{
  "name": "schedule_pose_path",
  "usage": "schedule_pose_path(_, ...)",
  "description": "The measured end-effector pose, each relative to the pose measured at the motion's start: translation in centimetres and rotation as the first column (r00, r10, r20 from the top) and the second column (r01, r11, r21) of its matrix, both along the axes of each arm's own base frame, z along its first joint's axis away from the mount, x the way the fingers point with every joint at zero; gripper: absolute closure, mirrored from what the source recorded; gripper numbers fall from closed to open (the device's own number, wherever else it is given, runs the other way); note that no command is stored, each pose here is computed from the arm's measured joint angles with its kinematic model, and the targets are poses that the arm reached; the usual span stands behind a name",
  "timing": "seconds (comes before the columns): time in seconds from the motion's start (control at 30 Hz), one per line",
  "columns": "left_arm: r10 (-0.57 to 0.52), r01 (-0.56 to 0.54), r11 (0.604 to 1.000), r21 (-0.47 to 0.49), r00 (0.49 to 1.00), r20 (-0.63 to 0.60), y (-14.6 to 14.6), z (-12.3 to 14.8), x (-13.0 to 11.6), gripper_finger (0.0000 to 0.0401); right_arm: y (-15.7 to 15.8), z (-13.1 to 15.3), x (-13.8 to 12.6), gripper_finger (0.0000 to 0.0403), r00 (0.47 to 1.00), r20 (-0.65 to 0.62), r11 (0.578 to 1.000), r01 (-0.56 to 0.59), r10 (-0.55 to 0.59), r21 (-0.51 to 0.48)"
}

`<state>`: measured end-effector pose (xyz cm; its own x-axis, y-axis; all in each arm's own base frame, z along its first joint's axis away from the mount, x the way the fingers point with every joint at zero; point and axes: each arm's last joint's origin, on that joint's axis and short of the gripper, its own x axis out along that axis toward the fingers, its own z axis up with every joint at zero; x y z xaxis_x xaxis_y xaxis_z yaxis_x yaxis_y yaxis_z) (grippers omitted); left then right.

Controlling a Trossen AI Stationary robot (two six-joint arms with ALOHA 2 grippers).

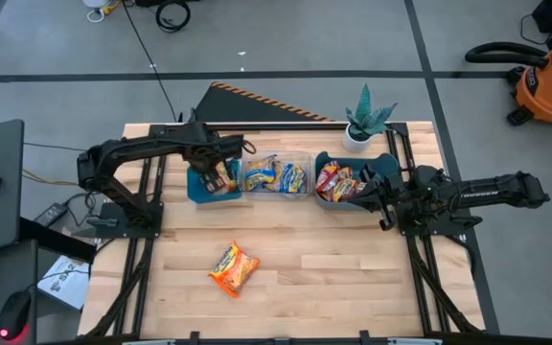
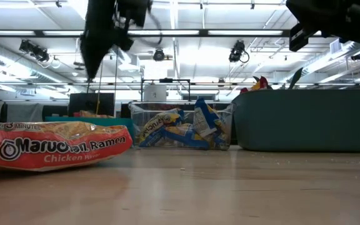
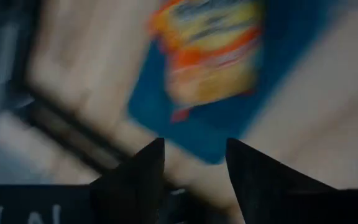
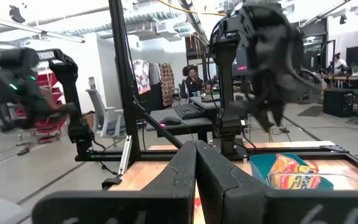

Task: Sort Maruchan noodles
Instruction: Put the orange noddle pack into the blue bin

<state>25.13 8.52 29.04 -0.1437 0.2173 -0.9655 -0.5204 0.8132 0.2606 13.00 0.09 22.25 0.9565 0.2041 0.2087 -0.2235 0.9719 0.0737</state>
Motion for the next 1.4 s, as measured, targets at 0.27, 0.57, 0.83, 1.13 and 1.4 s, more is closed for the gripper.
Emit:
schedule_pose_path(0.27, -0.061, 0.133, 0.968, -0.214, 0.948, 0.311, -7.3, 1.9, 3.7, 0.0234, 0.0, 0.1, -0.1, 0.0389, 1.000, 0.014, 0.999, 0.011, -0.010, -0.042)
schedule_pose_path(0.57, -0.061, 0.173, 0.957, -0.231, 0.905, 0.421, -16.4, 0.9, 5.1, 0.0235, 0.0, 0.3, -0.1, 0.0389, 0.999, 0.037, 0.999, 0.010, -0.009, -0.036)
schedule_pose_path(0.83, -0.071, 0.172, 0.964, -0.204, 0.902, 0.425, -19.6, -1.8, 6.9, 0.0235, 0.0, 0.4, -0.1, 0.0389, 0.999, 0.046, 1.000, 0.018, -0.017, -0.023)
schedule_pose_path(1.13, -0.251, 0.376, 0.901, -0.217, 0.859, 0.446, -20.4, -6.2, 10.5, 0.0235, -0.1, 0.3, 0.0, 0.0389, 0.998, 0.043, 0.999, 0.041, -0.041, -0.020)
schedule_pose_path(1.4, -0.430, 0.528, 0.819, -0.225, 0.824, 0.370, -20.3, -9.7, 11.8, 0.0235, -0.1, 0.3, 0.0, 0.0389, 0.998, 0.044, 0.999, 0.045, -0.044, -0.019)
